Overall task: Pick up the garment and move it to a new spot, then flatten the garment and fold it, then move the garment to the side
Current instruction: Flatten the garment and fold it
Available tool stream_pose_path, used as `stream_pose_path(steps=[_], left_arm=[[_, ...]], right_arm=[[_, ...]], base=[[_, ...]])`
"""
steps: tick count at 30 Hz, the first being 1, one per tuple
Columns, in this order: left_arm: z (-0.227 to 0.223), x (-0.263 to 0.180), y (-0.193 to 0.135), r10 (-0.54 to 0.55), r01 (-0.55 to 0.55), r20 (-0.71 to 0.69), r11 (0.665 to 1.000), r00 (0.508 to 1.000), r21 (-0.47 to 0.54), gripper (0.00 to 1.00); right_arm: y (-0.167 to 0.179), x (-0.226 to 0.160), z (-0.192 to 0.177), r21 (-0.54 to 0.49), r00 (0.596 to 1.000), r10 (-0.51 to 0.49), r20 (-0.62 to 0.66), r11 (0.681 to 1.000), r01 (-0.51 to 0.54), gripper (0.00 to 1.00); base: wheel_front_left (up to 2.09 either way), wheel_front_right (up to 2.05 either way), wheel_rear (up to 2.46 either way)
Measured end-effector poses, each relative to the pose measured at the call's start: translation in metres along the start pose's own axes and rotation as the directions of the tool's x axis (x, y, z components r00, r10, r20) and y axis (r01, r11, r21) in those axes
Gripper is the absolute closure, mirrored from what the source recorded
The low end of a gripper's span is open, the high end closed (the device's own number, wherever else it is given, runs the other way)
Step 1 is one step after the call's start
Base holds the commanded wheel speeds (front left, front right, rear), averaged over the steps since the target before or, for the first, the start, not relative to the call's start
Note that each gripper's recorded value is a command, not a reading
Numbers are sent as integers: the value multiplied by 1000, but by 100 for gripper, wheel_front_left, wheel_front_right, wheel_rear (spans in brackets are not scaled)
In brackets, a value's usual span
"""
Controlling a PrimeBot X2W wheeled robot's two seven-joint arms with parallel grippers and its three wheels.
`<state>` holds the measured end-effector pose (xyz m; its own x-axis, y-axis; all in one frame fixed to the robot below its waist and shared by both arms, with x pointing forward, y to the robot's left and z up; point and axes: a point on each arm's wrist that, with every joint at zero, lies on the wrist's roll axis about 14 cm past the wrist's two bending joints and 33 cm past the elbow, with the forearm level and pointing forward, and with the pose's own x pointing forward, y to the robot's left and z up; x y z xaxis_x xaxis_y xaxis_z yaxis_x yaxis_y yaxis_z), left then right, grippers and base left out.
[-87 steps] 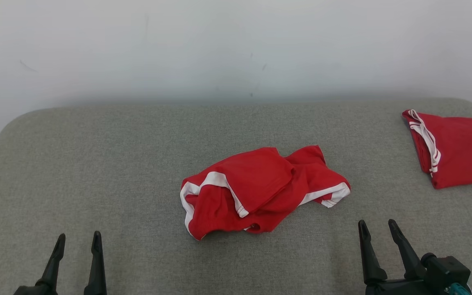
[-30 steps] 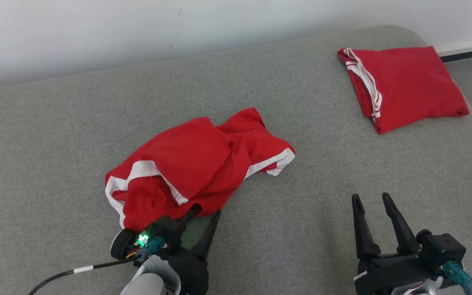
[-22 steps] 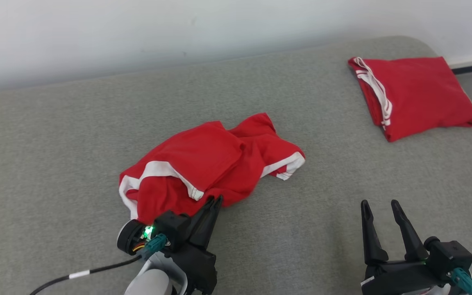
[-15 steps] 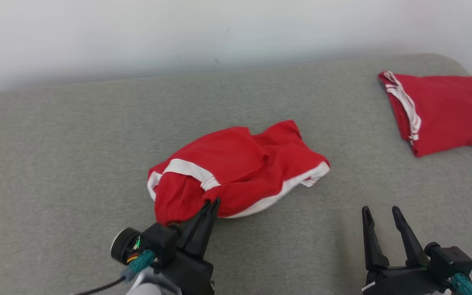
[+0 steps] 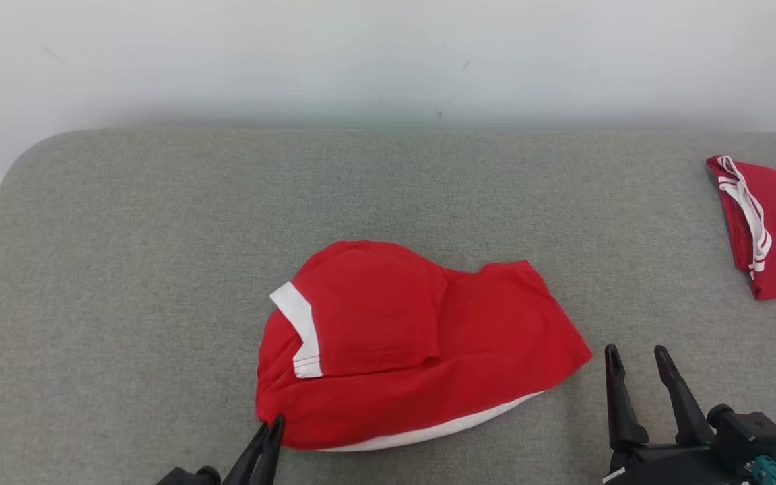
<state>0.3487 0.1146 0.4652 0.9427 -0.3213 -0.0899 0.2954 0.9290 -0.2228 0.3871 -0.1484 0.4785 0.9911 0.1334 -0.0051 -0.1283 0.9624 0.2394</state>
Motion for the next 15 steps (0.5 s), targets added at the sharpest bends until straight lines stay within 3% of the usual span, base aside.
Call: stream_pose_path(steps=[7, 15], left_arm=[[-1, -1, 15, 41, -41, -2, 999, 999, 2, 100], [15, 35, 31, 23, -25, 31, 998, 999, 60, 100]], right_arm=[[-10, -5, 3, -8, 1000, -27, 1, 1000, 27, 0], [-25, -10, 4, -20, 997, -71, -5, 997, 71, 0]], base=[[0, 0, 0], [0, 0, 0]])
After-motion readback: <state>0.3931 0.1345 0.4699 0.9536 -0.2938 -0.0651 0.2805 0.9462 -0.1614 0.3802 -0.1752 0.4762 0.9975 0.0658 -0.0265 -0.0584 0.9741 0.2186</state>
